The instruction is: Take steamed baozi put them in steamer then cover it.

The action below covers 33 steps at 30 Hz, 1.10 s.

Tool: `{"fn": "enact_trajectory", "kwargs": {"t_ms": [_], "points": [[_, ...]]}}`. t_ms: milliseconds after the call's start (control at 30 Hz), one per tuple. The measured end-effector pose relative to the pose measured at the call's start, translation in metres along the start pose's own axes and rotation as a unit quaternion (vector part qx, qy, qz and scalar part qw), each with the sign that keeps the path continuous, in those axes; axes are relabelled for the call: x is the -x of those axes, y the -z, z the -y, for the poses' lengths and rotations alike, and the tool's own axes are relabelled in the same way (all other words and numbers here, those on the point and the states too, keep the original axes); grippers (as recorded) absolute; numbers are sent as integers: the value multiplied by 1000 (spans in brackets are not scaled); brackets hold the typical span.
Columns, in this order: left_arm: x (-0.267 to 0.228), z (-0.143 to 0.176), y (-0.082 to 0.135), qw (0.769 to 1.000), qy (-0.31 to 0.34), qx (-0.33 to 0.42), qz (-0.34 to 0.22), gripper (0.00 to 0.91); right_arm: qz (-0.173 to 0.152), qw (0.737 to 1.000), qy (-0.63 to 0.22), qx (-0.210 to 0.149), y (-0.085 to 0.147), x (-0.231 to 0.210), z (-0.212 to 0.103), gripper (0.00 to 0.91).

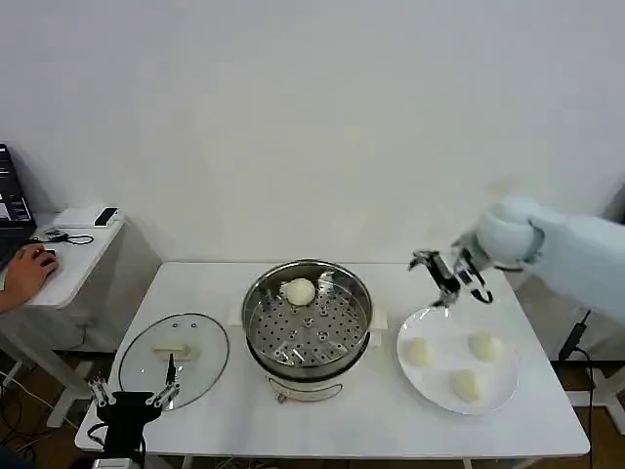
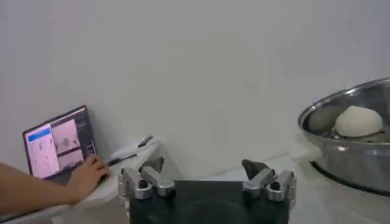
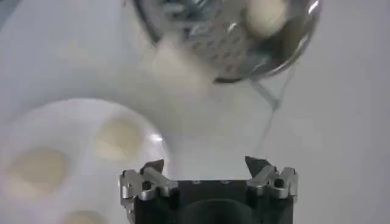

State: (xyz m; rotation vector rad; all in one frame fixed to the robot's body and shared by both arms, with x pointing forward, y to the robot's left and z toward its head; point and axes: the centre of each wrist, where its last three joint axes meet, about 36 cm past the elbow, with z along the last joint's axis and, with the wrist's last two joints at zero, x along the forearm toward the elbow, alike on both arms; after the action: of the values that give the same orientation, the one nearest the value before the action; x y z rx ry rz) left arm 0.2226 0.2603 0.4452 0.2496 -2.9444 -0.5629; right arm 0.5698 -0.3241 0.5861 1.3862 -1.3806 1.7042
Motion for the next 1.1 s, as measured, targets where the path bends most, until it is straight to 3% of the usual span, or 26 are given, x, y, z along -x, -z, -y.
{"fn": "enact_trajectory", "kwargs": {"t_ms": [467, 1100], "points": [[-3, 2, -3, 1000, 0, 5, -6, 907, -1, 997, 49, 62, -14, 69, -44, 907], [0, 0, -5, 1000, 1, 9, -6, 907, 4, 995, 68, 79, -1, 131, -35, 907]]}}
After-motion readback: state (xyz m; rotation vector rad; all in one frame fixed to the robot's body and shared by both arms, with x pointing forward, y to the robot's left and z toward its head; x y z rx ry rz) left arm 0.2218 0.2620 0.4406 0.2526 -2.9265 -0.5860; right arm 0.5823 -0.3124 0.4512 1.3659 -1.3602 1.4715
